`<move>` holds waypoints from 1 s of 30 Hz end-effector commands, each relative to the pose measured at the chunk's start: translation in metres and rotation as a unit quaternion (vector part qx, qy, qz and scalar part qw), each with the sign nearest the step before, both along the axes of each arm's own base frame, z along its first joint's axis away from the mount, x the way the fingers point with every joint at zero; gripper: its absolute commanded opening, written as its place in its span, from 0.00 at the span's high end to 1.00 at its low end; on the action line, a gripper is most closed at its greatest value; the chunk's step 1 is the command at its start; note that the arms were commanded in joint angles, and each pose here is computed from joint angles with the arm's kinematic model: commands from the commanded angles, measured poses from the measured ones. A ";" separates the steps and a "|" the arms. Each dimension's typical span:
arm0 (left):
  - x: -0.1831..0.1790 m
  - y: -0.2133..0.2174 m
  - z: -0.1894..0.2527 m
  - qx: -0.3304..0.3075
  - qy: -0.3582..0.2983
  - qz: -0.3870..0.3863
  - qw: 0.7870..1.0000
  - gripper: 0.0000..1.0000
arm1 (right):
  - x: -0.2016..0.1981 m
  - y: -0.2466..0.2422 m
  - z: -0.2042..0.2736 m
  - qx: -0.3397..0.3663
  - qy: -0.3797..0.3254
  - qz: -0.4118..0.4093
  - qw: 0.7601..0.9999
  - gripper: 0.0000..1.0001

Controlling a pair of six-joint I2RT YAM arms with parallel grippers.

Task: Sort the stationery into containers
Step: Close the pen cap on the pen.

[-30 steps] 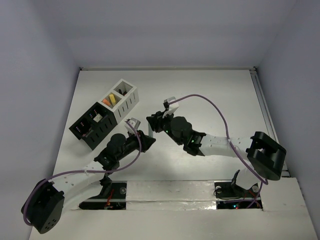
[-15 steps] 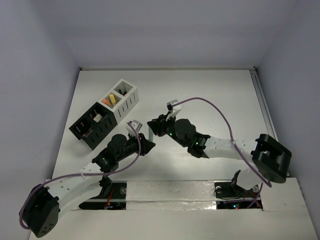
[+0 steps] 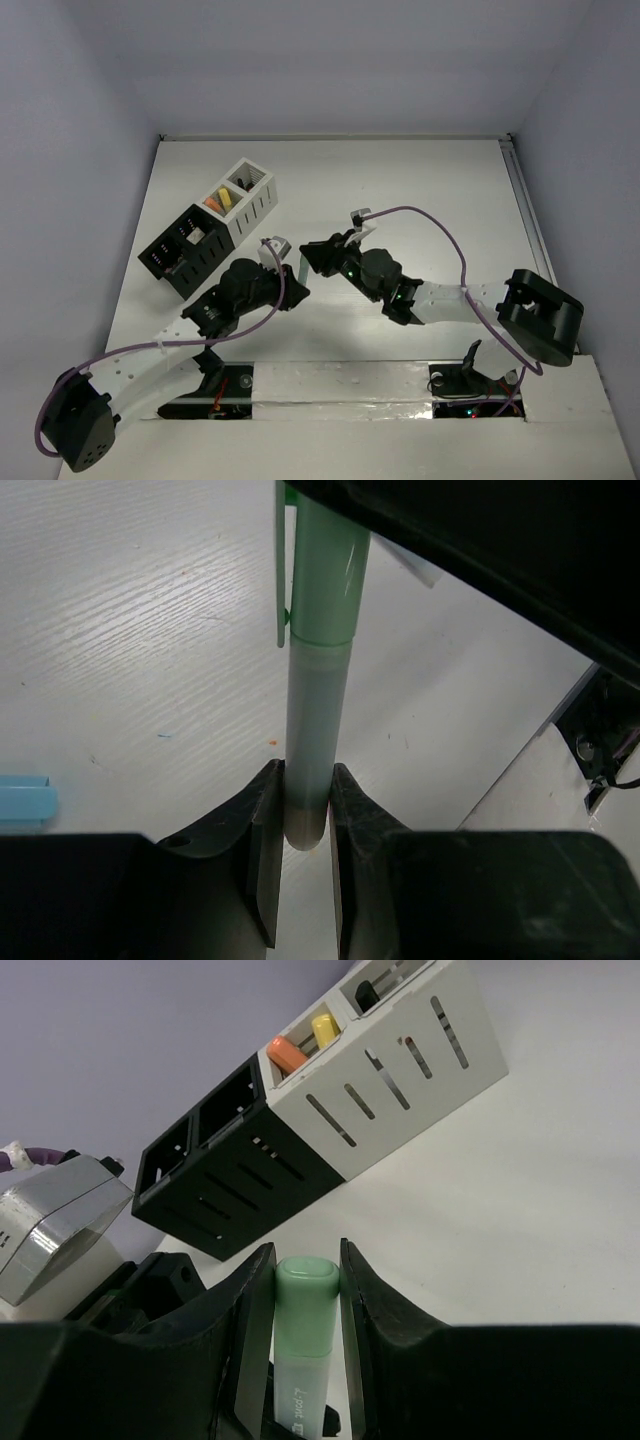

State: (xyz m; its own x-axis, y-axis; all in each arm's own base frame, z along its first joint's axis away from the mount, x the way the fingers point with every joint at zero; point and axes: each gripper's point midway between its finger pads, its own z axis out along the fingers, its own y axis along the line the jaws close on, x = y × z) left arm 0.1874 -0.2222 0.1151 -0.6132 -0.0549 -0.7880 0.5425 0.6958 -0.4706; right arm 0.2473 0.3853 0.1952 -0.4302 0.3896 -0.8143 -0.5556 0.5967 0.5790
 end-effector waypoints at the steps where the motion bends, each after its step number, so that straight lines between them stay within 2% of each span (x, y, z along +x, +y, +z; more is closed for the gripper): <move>1: 0.067 0.008 0.194 -0.180 -0.238 0.124 0.946 1.00 | -0.098 0.006 -0.113 -0.129 0.129 0.157 0.971 1.00; 10: 0.071 0.020 0.245 -0.198 -0.279 0.153 0.927 1.00 | -0.115 0.017 -0.125 -0.127 0.147 0.185 0.963 1.00; 14: 0.071 0.027 0.233 -0.185 -0.270 0.169 0.930 1.00 | -0.113 0.006 -0.129 -0.138 0.148 0.168 0.965 1.00; 21: 0.065 0.013 0.198 -0.188 -0.237 0.132 0.944 1.00 | -0.096 0.012 -0.112 -0.135 0.131 0.135 0.973 1.00; 29: 0.050 0.004 0.163 -0.193 -0.197 0.098 0.956 1.00 | -0.027 0.021 -0.034 -0.109 0.070 0.002 0.992 1.00; 30: 0.048 0.005 0.160 -0.194 -0.195 0.097 0.957 0.92 | -0.021 0.022 -0.028 -0.104 0.068 -0.003 0.992 1.00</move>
State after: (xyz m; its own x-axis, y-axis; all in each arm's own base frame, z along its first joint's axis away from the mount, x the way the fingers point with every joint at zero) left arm 0.2001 -0.2212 0.1461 -0.5711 -0.1312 -0.8104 0.5193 0.7068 -0.4804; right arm 0.2634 0.3976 0.2273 -0.4013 0.4688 -0.7869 -0.4657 0.6353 0.6160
